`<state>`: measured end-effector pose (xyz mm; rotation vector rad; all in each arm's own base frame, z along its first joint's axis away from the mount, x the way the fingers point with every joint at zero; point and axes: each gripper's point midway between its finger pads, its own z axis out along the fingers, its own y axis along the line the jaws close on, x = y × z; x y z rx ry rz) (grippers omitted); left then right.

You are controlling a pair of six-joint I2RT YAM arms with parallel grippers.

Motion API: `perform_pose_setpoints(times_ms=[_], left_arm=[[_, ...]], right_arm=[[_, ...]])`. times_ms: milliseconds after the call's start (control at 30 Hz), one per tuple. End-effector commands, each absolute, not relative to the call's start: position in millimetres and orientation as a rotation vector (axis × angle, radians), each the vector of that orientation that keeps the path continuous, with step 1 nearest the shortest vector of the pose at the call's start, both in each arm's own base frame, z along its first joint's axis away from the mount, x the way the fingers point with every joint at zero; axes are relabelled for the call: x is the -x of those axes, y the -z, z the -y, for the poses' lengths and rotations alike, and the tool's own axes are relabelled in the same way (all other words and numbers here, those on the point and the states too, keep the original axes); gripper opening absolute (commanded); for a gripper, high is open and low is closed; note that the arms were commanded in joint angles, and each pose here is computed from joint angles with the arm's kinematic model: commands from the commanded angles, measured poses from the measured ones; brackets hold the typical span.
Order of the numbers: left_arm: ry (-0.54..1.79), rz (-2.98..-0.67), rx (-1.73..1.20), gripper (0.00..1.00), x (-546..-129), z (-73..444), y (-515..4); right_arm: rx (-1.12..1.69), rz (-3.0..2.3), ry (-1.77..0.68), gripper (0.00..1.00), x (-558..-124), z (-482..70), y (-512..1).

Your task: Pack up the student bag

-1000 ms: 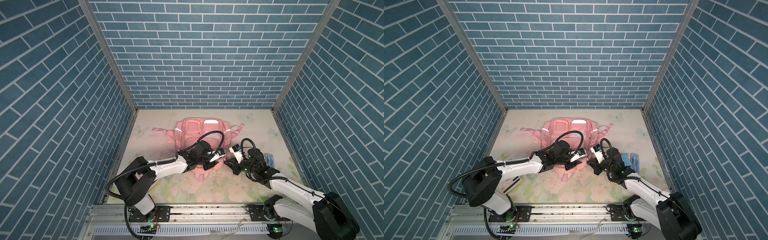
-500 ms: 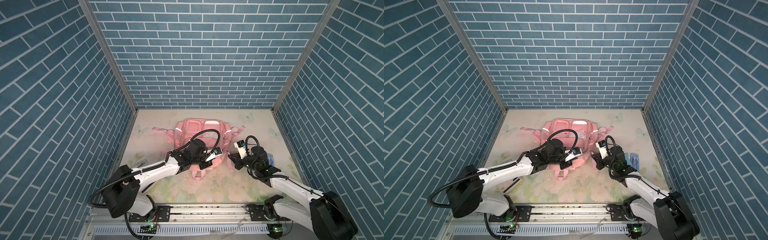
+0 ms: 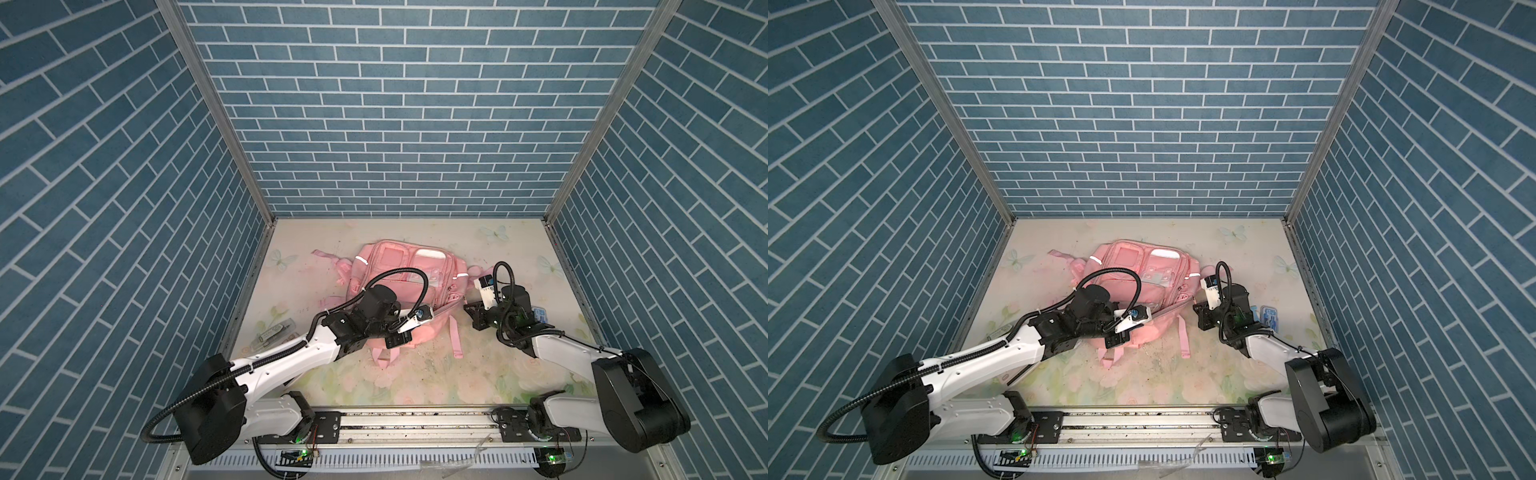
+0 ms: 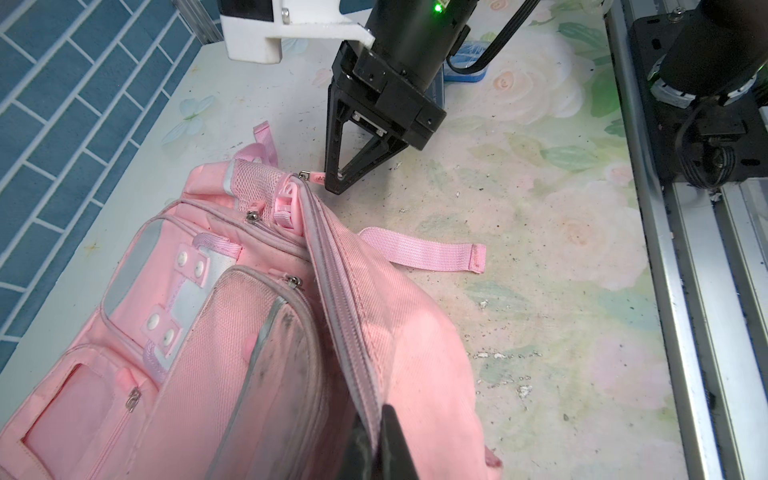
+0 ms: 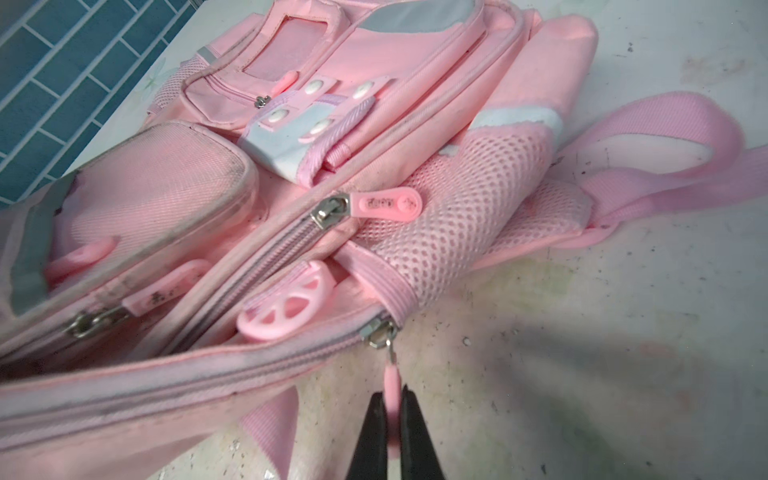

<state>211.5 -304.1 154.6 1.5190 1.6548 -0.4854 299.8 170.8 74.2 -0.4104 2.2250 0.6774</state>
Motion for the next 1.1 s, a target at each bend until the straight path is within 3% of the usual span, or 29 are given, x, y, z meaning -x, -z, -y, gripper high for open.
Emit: perform_pose_setpoints(times_ms=[0, 167, 233, 267, 467, 667, 1067], left_arm=[[0.492, -1.604, -1.514, 0.0, -209.0, 301.0, -166.1], [0.468, -1.624, -1.505, 0.0, -212.3, 299.4, -165.5], [0.44, -1.635, -1.485, 0.28, -216.8, 298.7, -168.4], [0.427, -1.64, -1.474, 0.34, -218.4, 298.4, -170.6], [0.299, -1.726, -1.38, 0.56, -238.4, 293.0, -174.0], [0.219, -1.849, -1.372, 0.62, -245.4, 315.7, -148.4], [0.012, -1.958, -1.422, 0.64, -256.7, 334.8, -92.8]], right_arm=[[0.286, -2.266, -0.57, 0.0, -320.3, -149.8, -69.6], [0.31, -2.283, -0.611, 0.0, -315.7, -155.1, -67.6], [0.328, -2.267, -0.628, 0.04, -311.7, -156.9, -73.4], [0.334, -2.259, -0.631, 0.11, -309.3, -156.7, -76.9], [0.368, -2.203, -0.615, 0.32, -296.6, -152.4, -103.7], [0.375, -2.162, -0.612, 0.41, -293.8, -151.2, -129.0], [0.38, -2.167, -0.59, 0.43, -291.1, -148.1, -129.2]])
